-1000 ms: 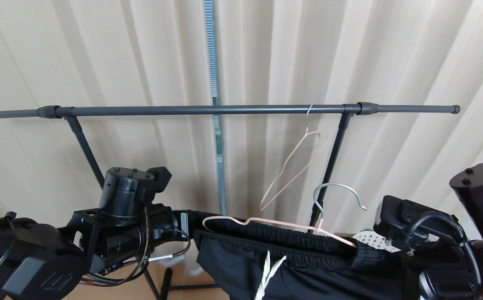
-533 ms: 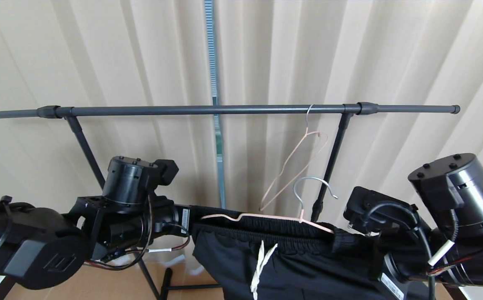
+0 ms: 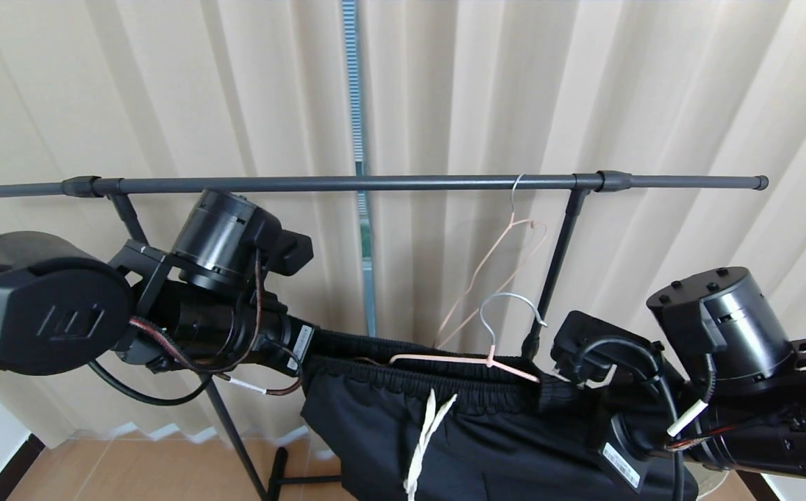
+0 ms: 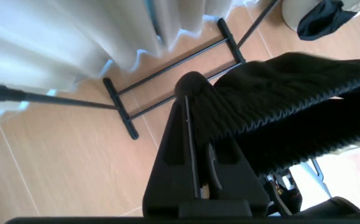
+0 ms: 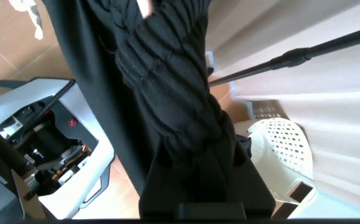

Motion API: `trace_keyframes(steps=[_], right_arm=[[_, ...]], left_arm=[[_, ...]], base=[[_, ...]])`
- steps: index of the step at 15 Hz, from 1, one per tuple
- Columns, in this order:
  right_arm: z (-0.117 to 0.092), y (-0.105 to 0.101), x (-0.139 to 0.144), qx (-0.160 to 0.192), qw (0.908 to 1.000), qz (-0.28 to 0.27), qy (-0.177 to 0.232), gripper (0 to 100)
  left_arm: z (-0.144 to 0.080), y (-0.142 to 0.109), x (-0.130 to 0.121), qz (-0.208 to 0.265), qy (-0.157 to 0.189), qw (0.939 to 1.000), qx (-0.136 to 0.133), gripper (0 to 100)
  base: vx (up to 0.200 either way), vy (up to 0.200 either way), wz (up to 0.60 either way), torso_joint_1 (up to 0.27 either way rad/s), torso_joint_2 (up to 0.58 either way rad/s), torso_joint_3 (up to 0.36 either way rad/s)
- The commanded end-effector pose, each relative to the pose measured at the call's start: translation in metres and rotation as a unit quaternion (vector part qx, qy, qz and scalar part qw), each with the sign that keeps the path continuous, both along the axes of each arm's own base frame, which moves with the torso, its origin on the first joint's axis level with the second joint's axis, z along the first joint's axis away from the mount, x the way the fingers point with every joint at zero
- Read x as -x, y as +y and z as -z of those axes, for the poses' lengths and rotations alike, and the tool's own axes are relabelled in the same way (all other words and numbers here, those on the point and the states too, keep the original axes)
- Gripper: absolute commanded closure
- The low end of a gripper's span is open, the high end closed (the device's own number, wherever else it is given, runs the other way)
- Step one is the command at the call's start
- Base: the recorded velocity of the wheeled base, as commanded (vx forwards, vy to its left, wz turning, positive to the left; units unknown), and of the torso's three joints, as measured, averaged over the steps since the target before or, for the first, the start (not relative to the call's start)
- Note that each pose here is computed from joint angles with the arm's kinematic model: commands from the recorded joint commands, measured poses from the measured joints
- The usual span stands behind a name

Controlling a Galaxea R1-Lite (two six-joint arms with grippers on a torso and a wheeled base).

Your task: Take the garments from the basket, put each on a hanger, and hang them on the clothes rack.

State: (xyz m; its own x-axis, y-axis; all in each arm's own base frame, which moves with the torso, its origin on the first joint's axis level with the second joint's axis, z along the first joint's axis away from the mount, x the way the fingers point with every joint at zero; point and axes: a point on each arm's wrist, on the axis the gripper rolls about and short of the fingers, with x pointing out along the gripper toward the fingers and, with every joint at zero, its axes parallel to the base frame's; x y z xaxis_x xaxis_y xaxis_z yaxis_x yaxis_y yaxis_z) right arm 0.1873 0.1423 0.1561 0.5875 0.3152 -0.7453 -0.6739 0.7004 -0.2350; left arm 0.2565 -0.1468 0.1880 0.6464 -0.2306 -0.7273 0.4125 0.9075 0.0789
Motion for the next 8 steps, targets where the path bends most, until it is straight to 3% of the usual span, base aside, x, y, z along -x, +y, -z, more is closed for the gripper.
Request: trace_keyframes(steps=[1, 4, 8], right_arm=[[0.004, 0.001, 0.0, 0.002, 1.0, 0.001, 0.002, 100], [0.012, 0.009, -0.005, -0.021, 0.9993, 0.026, 0.016, 100], [0.011, 0.017, -0.004, -0.04, 0.999, 0.021, 0.008, 100]], left_arm=[[-0.013, -0.011, 0.008, 0.022, -0.013, 0.9997, 0.006, 100], [-0.025, -0.035, 0.024, 0.061, -0.014, 0.998, -0.005, 100], [-0.034, -0.046, 0.034, 0.077, -0.001, 0.997, -0.006, 100]], base=[[0.0, 0.0, 0.0, 0.0, 0.0, 0.0], [0.0, 0.0, 0.0, 0.0, 0.0, 0.0], [0.0, 0.0, 0.0, 0.0, 0.0, 0.0]])
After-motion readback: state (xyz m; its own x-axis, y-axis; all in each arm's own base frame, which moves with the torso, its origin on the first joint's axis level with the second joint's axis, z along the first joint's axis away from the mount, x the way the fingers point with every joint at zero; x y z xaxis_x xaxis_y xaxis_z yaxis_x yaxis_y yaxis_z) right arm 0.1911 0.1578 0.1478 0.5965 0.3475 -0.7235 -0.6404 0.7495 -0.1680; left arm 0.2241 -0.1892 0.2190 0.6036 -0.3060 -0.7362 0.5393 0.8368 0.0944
